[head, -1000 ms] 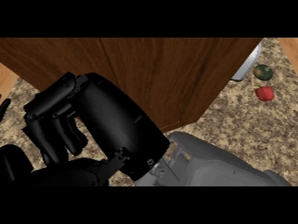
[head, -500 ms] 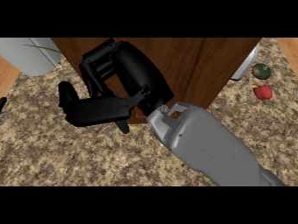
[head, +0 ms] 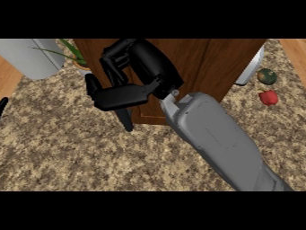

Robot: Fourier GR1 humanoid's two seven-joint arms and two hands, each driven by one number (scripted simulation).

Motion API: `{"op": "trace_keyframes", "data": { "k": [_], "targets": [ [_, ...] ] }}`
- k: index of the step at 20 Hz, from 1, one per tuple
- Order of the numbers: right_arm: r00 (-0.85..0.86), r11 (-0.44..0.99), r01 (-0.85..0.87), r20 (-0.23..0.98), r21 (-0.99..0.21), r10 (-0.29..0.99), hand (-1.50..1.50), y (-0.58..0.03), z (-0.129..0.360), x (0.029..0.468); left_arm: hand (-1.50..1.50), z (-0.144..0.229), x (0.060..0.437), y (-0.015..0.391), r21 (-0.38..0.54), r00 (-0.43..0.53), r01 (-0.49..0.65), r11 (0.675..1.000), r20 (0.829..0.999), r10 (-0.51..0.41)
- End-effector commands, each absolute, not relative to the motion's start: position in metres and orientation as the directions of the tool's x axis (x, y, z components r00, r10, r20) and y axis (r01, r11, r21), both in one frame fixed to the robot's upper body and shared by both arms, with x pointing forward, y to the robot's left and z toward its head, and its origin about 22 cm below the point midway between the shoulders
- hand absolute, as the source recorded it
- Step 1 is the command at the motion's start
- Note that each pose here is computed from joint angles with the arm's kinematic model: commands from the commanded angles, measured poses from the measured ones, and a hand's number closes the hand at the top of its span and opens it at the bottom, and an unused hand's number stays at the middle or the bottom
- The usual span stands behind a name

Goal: Pick up the wine, place it into the cabinet and close the cabinet

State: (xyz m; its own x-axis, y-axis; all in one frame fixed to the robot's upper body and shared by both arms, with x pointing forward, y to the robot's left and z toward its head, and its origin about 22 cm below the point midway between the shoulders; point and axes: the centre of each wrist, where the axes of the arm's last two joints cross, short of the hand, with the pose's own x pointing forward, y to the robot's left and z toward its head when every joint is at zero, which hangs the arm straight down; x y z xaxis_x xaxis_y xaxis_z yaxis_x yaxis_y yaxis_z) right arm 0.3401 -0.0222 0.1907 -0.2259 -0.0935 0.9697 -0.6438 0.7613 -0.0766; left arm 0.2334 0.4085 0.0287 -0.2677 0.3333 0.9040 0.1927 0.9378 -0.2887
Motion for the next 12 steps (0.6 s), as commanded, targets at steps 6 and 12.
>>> {"op": "trace_keyframes", "data": {
  "k": [6, 12],
  "targets": [
    [-0.23, 0.857, -0.504, 0.973, -0.107, -0.013, 1.5, -0.078, 0.176, 0.392, -1.5, 0.026, 0.239, 0.399, -0.295, -0.277, 0.232, 0.927, 0.893, 0.353],
    [-0.232, 0.86, -0.498, 0.973, -0.111, -0.009, 1.5, -0.081, 0.181, 0.397, -1.5, 0.031, 0.245, 0.401, -0.296, -0.259, 0.245, 0.923, 0.898, 0.356]
  ]
}}
